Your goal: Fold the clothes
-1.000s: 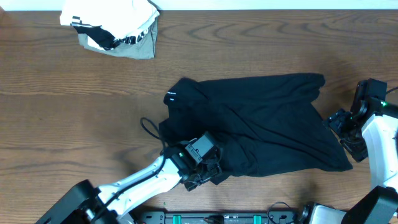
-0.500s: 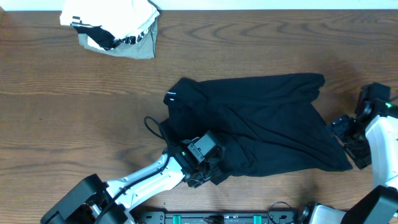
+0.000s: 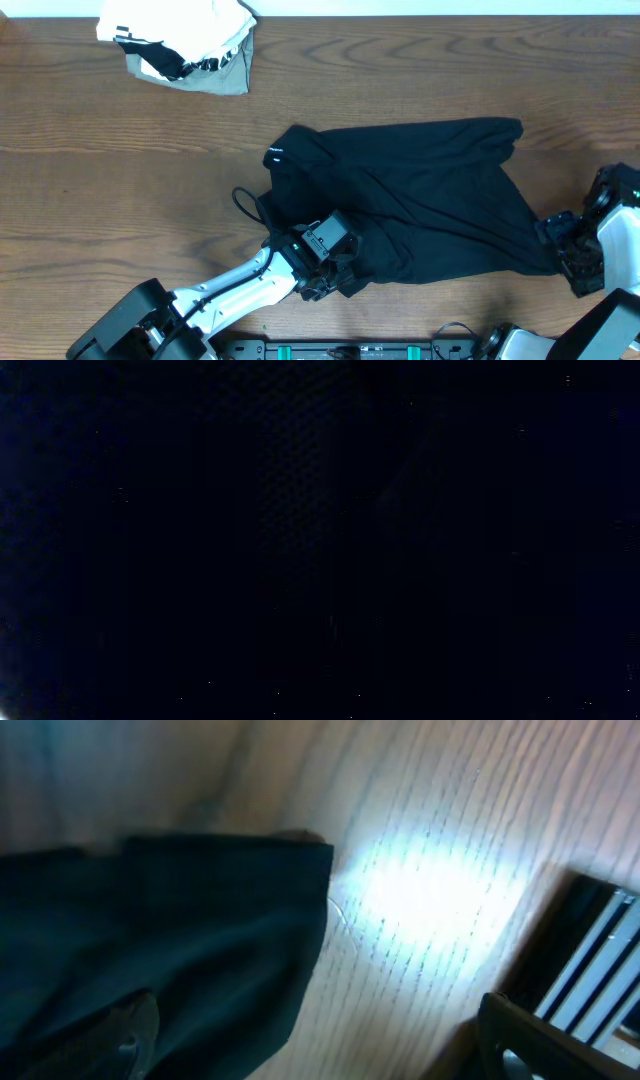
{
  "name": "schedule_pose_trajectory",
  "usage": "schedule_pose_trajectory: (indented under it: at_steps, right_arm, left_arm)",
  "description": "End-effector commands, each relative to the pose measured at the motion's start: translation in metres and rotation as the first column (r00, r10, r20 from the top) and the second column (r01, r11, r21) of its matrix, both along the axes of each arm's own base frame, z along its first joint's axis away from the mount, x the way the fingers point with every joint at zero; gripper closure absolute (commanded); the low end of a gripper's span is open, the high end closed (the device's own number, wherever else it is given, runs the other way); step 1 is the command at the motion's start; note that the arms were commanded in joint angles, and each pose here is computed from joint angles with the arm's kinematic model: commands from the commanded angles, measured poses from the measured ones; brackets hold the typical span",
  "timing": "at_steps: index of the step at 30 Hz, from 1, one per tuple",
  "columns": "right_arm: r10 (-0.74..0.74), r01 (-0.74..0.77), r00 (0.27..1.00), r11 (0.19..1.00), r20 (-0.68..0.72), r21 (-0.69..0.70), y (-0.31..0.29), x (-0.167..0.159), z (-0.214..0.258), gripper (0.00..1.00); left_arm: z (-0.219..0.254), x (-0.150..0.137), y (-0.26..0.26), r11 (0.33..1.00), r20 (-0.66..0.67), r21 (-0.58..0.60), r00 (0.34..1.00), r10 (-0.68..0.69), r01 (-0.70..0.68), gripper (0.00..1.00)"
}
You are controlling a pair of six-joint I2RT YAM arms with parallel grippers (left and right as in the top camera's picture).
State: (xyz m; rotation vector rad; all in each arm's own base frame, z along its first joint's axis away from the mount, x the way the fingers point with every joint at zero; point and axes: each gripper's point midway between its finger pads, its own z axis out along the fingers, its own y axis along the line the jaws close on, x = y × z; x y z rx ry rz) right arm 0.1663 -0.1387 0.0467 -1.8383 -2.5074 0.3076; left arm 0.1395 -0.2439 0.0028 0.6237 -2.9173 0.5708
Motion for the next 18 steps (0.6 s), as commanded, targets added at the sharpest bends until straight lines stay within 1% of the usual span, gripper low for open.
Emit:
schedule_pose_trajectory:
  at_steps: [1, 9, 18]
  right_arm:
    - [-0.027, 0.027, 1.000, 1.000, 0.016, -0.004, 0.000, -0.002, -0.007, 0.01]
    - [-0.058, 0.055, 0.996, 0.998, 0.071, 0.041, 0.005, 0.003, -0.030, 0.01]
    - [-0.101, 0.098, 0.993, 0.994, 0.056, 0.050, -0.003, -0.002, -0.038, 0.01]
  left_arm:
    - [-0.006, -0.005, 0.005, 1.000, -0.019, 0.022, 1.000, -0.002, 0.003, 0.55]
    - [-0.006, -0.007, 0.004, 1.000, -0.029, 0.015, 1.000, -0.006, 0.007, 0.55]
    - [-0.006, -0.008, 0.004, 1.000, -0.025, 0.017, 0.999, -0.023, 0.024, 0.55]
